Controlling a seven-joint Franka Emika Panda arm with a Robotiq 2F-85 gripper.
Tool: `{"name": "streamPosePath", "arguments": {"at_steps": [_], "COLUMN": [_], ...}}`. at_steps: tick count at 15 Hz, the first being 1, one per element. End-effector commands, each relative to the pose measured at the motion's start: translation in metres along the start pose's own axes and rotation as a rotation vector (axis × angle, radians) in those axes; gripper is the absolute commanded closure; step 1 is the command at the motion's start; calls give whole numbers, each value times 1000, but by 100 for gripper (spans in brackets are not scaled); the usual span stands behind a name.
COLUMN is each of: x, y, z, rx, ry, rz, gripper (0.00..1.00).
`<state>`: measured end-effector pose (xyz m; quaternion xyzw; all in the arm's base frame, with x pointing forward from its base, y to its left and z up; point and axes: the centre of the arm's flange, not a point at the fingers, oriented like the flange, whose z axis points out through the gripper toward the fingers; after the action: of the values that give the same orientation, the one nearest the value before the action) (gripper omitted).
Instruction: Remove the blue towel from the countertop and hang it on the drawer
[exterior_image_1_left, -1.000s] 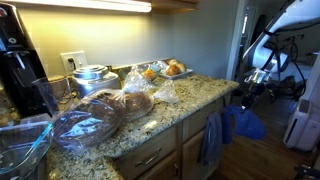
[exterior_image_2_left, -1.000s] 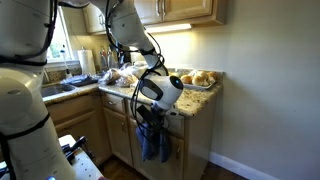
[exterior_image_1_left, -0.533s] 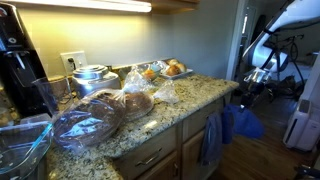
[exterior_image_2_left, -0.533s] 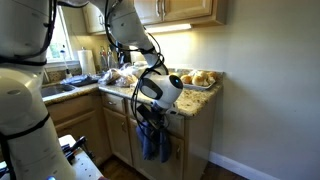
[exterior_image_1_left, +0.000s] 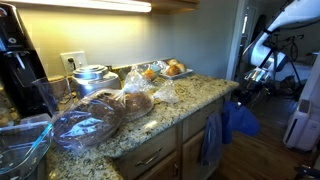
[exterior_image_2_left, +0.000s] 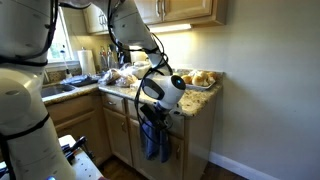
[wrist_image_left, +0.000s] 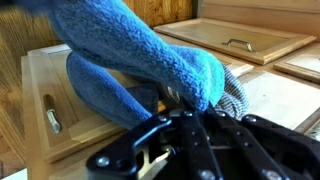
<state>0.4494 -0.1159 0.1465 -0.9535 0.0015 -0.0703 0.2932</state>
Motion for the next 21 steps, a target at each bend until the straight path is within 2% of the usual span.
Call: {"name": "streamPosePath", "arguments": {"at_steps": [1,8,15,21], "x": [1,-13,-21,-12], "y": [12,26,38,44], "z": [2,15,13,7], "rx": [3,10,16,32], "ry": [38,13,26,52], "rz": [14,63,103,128], "gripper": [93,93,93,93]}}
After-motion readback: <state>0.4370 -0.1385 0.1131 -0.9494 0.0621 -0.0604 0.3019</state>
